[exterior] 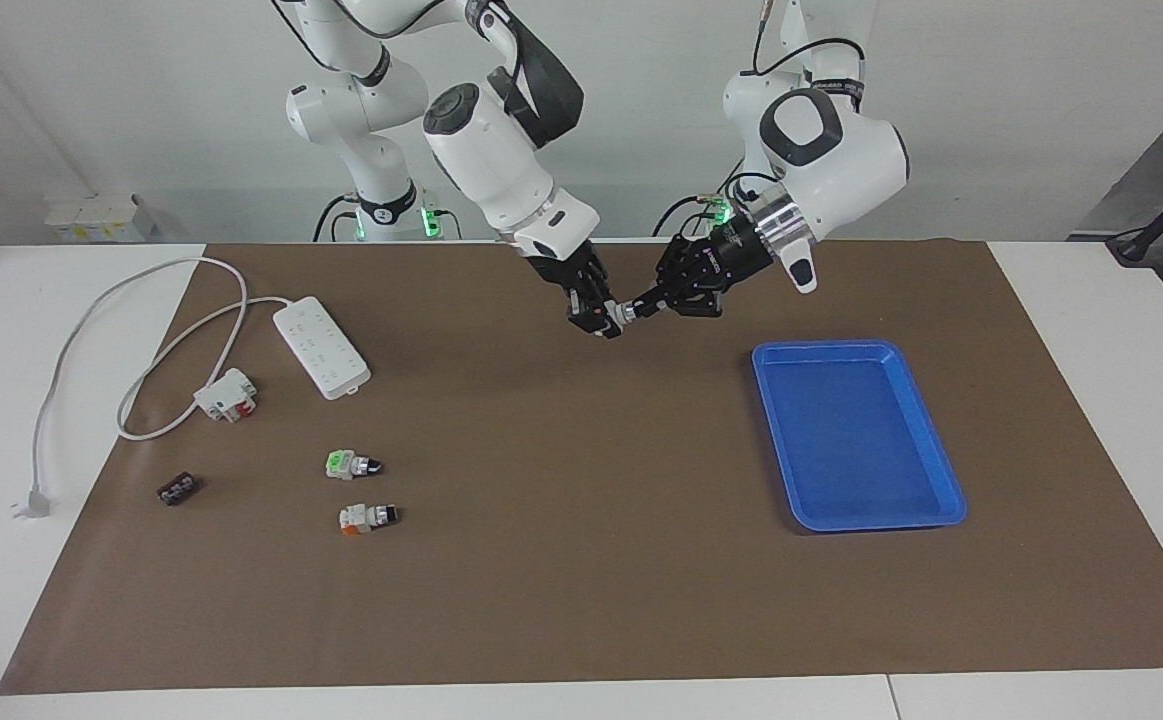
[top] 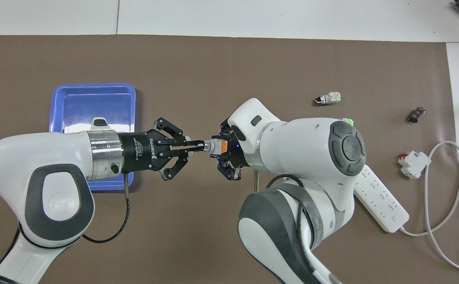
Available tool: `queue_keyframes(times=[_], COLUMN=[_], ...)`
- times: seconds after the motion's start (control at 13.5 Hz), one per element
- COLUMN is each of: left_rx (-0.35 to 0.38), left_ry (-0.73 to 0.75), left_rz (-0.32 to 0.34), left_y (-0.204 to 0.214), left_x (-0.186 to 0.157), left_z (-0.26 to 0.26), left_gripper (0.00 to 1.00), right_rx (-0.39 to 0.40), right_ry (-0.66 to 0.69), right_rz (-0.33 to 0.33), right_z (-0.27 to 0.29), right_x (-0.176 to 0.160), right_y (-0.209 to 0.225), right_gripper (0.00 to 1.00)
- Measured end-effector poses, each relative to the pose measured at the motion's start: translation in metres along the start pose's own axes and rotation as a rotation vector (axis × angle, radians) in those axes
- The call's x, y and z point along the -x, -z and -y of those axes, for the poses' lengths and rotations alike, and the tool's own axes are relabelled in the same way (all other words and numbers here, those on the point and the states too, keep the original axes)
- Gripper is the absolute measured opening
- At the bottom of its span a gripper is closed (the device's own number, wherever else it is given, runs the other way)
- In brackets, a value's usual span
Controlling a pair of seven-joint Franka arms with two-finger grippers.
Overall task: Turn and place switch with both arms
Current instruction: 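Close the left gripper on the switch held by the right gripper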
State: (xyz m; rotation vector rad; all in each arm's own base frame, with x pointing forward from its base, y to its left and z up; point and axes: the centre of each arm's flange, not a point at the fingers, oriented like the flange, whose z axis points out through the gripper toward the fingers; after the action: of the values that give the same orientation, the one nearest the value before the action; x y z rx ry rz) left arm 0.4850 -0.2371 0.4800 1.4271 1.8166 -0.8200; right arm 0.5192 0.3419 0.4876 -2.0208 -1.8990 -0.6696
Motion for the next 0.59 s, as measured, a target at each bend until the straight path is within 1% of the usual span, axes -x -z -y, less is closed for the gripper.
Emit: queue_keyframes(times=[0.3,0.52,0.59], left_rx=[0.002,0.018,0.030], left_ry=[0.059,0.147,0.181], left_rz=[-0.001,-0.002,-0.002], left_y=[-0.0003,-0.0002,-0.0004], left_x=[-0.0007,0.0000,0.0005], left_z=[0.0002,0.0003,0.0001], left_gripper=[0.10,0.10,0.10], right_rx=[-0.001,0.006,0.009], right_ry=[0.000,-0.001,0.000], right_rz=[0.000,-0.002,-0.003], right_z=[0.0000,-0.0014,-0.0016], right_x=[0.0002,0.0002,-0.0003], right_y=[-0.0010,-0.0016,-0.0025], right_gripper=[0.41,0.41,0.45])
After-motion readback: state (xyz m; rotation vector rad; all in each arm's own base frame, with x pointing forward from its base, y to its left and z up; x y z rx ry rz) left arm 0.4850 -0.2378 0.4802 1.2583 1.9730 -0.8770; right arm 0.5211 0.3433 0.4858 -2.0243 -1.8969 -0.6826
